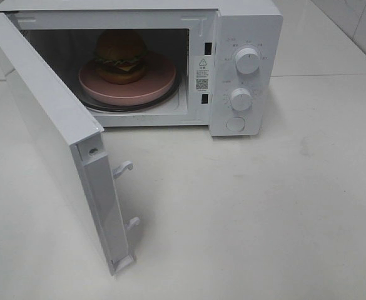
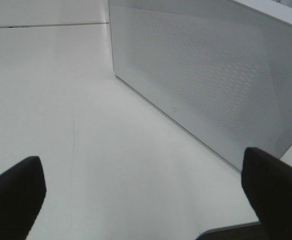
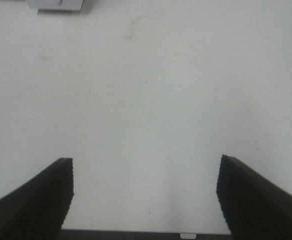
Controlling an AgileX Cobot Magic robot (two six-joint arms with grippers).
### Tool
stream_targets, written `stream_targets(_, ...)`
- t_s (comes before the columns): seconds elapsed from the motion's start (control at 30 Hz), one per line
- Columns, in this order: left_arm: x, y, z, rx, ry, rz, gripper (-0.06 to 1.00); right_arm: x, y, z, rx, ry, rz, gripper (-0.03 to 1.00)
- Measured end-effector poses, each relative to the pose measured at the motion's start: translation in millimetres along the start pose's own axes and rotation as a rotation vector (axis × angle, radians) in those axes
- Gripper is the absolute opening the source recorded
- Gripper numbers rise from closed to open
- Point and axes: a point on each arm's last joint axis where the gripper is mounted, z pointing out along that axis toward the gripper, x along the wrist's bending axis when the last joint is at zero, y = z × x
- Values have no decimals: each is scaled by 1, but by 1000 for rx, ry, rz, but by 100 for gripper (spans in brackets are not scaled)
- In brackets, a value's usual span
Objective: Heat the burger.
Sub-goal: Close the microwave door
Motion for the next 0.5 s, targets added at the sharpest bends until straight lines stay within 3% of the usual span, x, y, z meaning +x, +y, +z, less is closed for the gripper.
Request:
stream_targets(0.23,0,0,0,0,0,0,99,-3,-17,-23,-184,-28,50,77)
stream_targets(0.5,0,0,0,0,0,0,99,-3,-21,-26,-217,-19,53,77)
